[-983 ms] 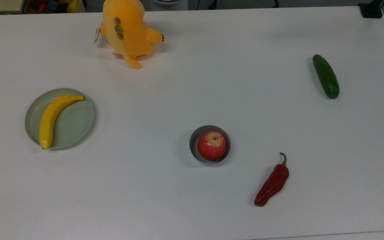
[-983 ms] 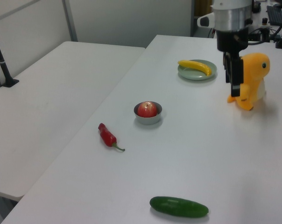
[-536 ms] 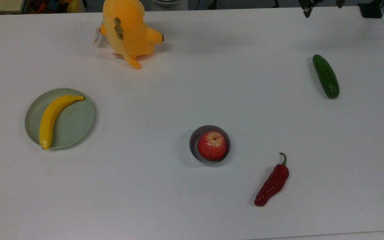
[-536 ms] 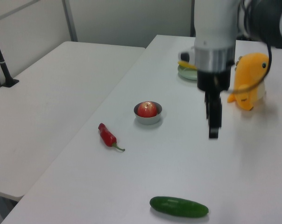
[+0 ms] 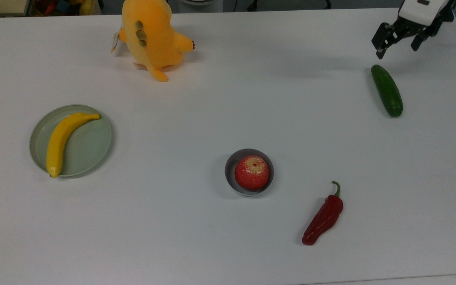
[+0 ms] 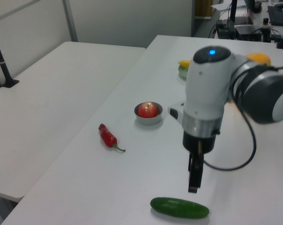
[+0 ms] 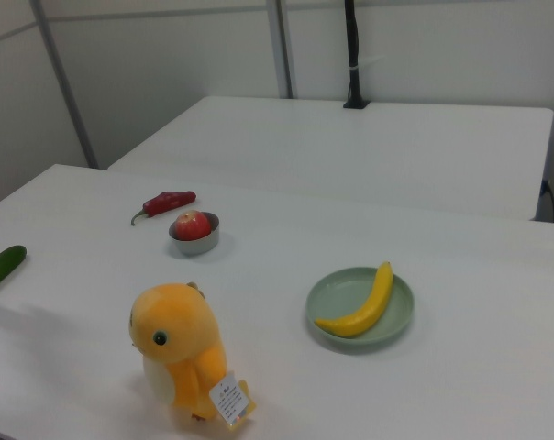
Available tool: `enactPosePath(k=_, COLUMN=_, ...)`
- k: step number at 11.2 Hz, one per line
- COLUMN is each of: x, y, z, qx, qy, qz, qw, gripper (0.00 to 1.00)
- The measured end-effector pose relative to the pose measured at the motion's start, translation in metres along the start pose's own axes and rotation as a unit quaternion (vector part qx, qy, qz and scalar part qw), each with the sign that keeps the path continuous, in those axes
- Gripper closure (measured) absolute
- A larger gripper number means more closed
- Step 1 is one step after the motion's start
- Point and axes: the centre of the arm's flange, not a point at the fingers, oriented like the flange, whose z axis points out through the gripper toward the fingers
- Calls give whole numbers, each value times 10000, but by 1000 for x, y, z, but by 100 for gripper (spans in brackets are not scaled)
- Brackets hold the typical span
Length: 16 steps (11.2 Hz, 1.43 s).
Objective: Put the cucumber on the left side of the bowl
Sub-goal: 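Move the open gripper over the green cucumber and lower it, then close the gripper around the middle of the green cucumber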
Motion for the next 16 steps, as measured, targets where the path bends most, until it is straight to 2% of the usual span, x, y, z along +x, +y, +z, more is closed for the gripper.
enactPosePath(k=5, x=5, y=-12, z=49, qx=-196, qy=330, qz=227, qw=9990, gripper=0)
enactPosePath(k=9, x=4, y=-12, z=85, qx=-409, qy=358, qz=298, qw=9981, gripper=0)
enactPosePath(k=12, x=1, y=-11, z=98, qx=-481, qy=296, qz=314, qw=9979, gripper=0)
enactPosePath(k=14, x=0, y=-10, z=103, qx=-505, qy=260, qz=346, qw=9978, gripper=4)
enactPosePath(k=16, x=3, y=-6, z=104, qx=-507, qy=255, qz=377, qw=9977, gripper=29)
